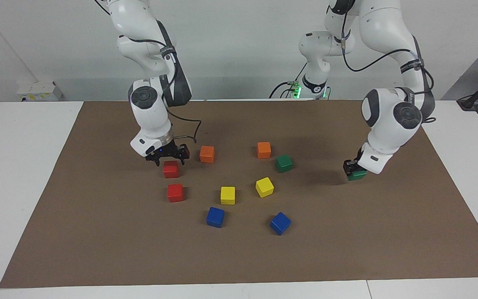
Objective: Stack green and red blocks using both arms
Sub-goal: 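Carry the green block outward and lower it while the right gripper grasps red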
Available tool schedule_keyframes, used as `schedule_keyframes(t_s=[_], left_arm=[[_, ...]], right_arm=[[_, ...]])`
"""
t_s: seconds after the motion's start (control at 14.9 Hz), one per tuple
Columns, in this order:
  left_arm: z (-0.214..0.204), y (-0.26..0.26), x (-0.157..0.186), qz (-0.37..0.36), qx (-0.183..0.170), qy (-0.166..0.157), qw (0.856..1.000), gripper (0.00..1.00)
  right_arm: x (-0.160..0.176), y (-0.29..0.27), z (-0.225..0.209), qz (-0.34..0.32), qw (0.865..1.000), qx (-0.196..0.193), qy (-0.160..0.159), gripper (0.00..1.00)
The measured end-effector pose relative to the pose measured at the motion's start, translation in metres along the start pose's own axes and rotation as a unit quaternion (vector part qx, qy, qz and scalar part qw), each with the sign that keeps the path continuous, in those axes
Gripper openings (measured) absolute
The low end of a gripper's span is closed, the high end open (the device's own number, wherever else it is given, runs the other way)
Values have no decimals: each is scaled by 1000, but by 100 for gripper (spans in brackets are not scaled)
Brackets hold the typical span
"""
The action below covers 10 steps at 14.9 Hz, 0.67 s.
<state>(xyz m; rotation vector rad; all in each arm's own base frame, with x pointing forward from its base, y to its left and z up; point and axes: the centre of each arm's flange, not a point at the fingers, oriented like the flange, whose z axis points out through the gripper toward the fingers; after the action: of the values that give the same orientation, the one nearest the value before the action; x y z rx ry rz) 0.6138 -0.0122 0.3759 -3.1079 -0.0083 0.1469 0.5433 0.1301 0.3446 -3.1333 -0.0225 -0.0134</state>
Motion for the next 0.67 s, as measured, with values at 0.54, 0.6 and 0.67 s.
schedule_keyframes(t_s=[0.54, 0.6, 0.67], left_arm=[[28, -33, -2, 38, -6, 12, 999, 55], [29, -33, -3, 38, -6, 12, 999, 55], [31, -33, -3, 38, -7, 13, 999, 55]], right_arm=[[-7, 7, 14, 1, 1000, -2, -8, 100], [-8, 7, 16, 1, 1000, -2, -6, 100], [-9, 7, 17, 1, 1000, -1, -4, 100]])
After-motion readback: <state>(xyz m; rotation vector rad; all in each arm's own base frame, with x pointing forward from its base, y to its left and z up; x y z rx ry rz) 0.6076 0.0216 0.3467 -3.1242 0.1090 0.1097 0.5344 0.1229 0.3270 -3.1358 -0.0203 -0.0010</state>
